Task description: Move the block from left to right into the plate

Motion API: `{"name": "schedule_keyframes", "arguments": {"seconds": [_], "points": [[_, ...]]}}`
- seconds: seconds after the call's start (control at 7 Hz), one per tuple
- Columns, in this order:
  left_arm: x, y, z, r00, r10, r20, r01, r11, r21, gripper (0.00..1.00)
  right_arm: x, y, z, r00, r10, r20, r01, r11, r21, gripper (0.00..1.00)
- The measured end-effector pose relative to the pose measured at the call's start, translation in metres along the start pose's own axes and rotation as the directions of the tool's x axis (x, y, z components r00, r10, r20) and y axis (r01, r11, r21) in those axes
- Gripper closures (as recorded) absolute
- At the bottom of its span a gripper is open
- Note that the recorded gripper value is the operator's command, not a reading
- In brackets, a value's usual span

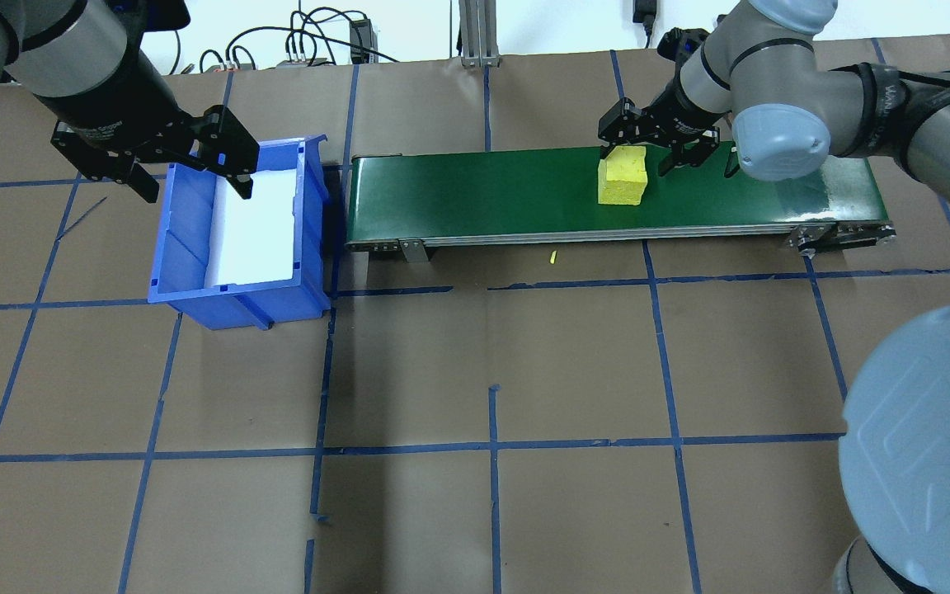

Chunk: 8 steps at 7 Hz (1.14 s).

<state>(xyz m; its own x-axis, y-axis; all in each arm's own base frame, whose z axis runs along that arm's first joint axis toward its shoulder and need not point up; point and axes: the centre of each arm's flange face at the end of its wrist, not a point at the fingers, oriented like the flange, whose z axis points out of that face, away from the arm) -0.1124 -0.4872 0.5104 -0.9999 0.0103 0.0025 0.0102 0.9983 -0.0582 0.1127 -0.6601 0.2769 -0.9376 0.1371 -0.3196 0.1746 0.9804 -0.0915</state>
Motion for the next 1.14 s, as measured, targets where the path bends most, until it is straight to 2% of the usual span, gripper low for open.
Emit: {"name": "schedule_keyframes", "arguments": {"seconds": [0.14, 0.29, 0.43, 0.57, 0.71, 0.86, 1.0, 1.14], "points": [[0.000, 0.000, 0.000, 1.000, 0.000, 0.000, 0.000, 1.000, 0.001, 0.00, 0.002, 0.002, 0.004, 1.000, -0.004, -0.005, 0.004, 1.000, -0.008, 0.14], [0.000, 0.000, 0.000, 1.000, 0.000, 0.001, 0.000, 1.000, 0.001, 0.00, 0.010, 0.007, 0.015, 0.999, -0.033, -0.039, 0.031, 0.999, -0.029, 0.64], [0.000, 0.000, -0.001, 1.000, 0.000, 0.001, 0.000, 1.000, 0.001, 0.00, 0.020, 0.011, 0.023, 0.991, -0.083, -0.104, 0.079, 0.996, -0.047, 0.82], [0.000, 0.001, -0.001, 1.000, 0.000, 0.002, 0.000, 1.000, 0.002, 0.00, 0.025, 0.006, 0.015, 0.974, -0.142, -0.176, 0.136, 0.990, -0.045, 0.83], [0.000, 0.001, -0.001, 1.000, 0.000, 0.003, 0.000, 1.000, 0.002, 0.00, 0.027, 0.000, -0.008, 0.939, -0.233, -0.251, 0.229, 0.972, -0.047, 0.83], [0.000, 0.001, -0.001, 1.000, 0.000, 0.003, 0.000, 1.000, 0.002, 0.00, 0.038, -0.002, -0.040, 0.878, -0.346, -0.331, 0.340, 0.937, -0.079, 0.83], [0.000, 0.001, -0.001, 1.000, 0.000, 0.003, 0.000, 1.000, 0.003, 0.00, 0.076, -0.001, -0.079, 0.811, -0.430, -0.397, 0.412, 0.901, -0.134, 0.81], [0.000, 0.001, -0.001, 1.000, 0.000, 0.003, 0.000, 1.000, 0.003, 0.00, 0.144, 0.011, -0.116, 0.772, -0.476, -0.421, 0.430, 0.879, -0.205, 0.81]]}}
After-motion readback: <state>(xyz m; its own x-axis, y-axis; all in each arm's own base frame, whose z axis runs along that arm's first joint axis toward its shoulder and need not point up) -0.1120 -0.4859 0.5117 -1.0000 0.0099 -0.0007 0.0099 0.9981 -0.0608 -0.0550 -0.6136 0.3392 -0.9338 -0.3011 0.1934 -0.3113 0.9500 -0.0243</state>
